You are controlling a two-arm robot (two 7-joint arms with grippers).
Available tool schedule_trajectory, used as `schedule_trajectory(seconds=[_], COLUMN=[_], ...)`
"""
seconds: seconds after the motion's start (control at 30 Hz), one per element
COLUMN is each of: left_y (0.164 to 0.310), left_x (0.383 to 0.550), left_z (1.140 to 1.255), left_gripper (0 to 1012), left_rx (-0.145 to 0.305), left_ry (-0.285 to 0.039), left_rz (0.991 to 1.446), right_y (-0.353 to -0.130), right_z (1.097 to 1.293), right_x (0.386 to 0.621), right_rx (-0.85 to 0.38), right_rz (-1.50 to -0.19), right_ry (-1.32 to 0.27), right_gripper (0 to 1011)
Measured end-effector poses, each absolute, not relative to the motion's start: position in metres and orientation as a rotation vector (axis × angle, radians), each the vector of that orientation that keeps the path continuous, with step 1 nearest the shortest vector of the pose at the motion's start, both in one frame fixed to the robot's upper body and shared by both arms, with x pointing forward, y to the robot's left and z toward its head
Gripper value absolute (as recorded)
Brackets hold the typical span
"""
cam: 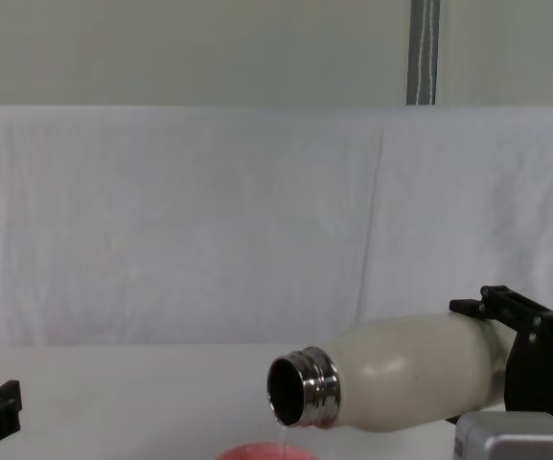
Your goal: Grasp the thermos with one hand and pour water into the cup lid.
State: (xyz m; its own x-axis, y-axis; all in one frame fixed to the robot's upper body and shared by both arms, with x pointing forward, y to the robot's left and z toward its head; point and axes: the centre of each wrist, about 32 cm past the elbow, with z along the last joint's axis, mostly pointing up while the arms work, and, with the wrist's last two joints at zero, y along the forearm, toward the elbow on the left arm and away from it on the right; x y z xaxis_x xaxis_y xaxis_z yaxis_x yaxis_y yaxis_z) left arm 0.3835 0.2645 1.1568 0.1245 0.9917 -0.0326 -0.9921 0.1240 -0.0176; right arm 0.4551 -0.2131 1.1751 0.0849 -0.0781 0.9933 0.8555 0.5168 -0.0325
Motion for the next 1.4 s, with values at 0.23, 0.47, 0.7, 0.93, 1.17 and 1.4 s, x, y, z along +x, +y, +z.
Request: schedule_trajectory(seconds=[0.23, 0.47, 0.7, 0.93, 1.17, 1.4], left_y=[0.2645, 0.2645, 0.2645, 0.2645, 0.2645, 0.2645], left_x=[0.3835, 0.3835, 0.3835, 0.3835, 0.3835, 0.3835], left_z=[1.1568, 1.1568, 1.1568, 1.1568, 1.1568, 1.1568], left_gripper=[1001, 1001, 1001, 1001, 1001, 1001], left_rx=[-0.038, -0.038, -0.038, -0.038, -0.038, -0.038], left_ry=[0.014, 0.014, 0.014, 0.014, 0.014, 0.014], left_rz=[1.446, 1.446, 1.446, 1.446, 1.446, 1.446], right_y=[-0.2132, -0.2134, -0.2137, -0.2136, -0.2135, -0.2135], right_z=[1.1749, 1.1744, 1.1742, 1.1736, 1.1731, 1.173], right_x=[0.4549, 0.4547, 0.4547, 0.4547, 0.4543, 0.4542], right_rx=[-0.768, -0.768, -0.768, -0.77, -0.77, -0.77], right_rz=[-0.808, -0.807, -0.807, -0.805, -0.805, -0.804], right_ry=[-1.304, -1.305, -1.306, -1.306, -1.305, -1.304], right_gripper=[949, 949, 949, 949, 949, 949])
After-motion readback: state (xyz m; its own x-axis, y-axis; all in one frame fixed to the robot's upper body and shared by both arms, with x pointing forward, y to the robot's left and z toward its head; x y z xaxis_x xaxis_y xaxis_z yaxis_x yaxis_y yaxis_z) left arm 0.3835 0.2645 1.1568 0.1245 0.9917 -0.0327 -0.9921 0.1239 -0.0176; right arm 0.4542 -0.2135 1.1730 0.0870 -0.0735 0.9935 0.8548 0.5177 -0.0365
